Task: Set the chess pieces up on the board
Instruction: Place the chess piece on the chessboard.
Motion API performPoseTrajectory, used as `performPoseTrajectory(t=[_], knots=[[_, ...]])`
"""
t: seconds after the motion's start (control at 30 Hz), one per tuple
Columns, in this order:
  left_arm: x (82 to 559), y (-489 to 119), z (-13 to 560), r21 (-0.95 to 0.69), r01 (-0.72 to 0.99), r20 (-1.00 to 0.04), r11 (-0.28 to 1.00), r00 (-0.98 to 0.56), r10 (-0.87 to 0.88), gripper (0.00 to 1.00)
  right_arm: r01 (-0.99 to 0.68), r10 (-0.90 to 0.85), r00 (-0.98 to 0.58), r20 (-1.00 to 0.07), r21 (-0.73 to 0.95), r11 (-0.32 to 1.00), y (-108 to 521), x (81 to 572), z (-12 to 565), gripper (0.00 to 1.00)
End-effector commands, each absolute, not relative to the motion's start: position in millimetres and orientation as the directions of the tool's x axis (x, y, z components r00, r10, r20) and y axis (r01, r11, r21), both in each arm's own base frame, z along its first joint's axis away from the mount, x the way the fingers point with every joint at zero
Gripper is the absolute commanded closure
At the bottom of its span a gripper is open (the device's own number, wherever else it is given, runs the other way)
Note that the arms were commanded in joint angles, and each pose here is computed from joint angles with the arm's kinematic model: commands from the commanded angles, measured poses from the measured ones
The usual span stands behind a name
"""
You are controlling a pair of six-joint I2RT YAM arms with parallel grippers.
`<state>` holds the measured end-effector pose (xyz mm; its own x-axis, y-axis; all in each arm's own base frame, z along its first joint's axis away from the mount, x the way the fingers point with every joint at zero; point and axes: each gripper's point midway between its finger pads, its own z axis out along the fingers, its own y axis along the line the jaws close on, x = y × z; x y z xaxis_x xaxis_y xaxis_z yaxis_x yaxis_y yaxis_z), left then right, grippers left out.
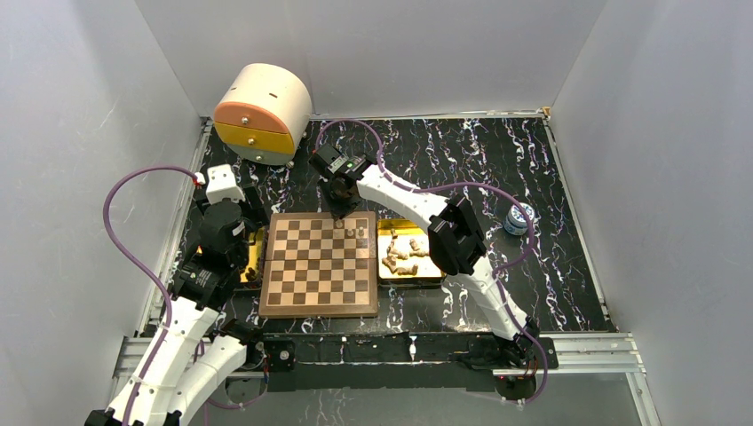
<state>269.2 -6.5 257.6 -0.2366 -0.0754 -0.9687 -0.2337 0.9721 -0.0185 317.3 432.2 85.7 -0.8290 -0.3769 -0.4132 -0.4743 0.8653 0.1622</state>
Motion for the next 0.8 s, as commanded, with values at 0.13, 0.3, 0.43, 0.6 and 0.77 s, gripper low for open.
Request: performPoseTrajectory(t=[0.13, 0.3, 0.43, 0.6, 0.77], knots=[[271.4, -6.5, 263.5, -0.034, -0.240, -0.975, 0.970, -0.206, -0.085, 0.39, -0.466, -0.347, -0.812, -0.469, 0.165, 0.869, 437.0, 330.7, 98.8, 0.76], [271.3, -6.6, 262.6, -0.033, -0.239, -0.974, 0.971, -0.208, -0.084, 0.39, -0.466, -0.346, -0.813, -0.468, 0.167, 0.869, 437.1, 331.3, 97.7, 0.76], [271.4, -6.8, 261.9, -0.032, -0.238, -0.974, 0.971, -0.209, -0.084, 0.39, -0.469, -0.347, -0.814, -0.466, 0.175, 0.866, 438.4, 330.3, 97.2, 0.76], [271.4, -6.8, 262.9, -0.033, -0.238, -0.975, 0.971, -0.207, -0.084, 0.39, -0.471, -0.348, -0.815, -0.462, 0.179, 0.864, 438.9, 329.2, 96.6, 0.73], [271.4, -6.9, 262.6, -0.032, -0.237, -0.975, 0.971, -0.208, -0.083, 0.39, -0.473, -0.346, -0.817, -0.461, 0.193, 0.860, 440.4, 327.4, 99.4, 0.63]])
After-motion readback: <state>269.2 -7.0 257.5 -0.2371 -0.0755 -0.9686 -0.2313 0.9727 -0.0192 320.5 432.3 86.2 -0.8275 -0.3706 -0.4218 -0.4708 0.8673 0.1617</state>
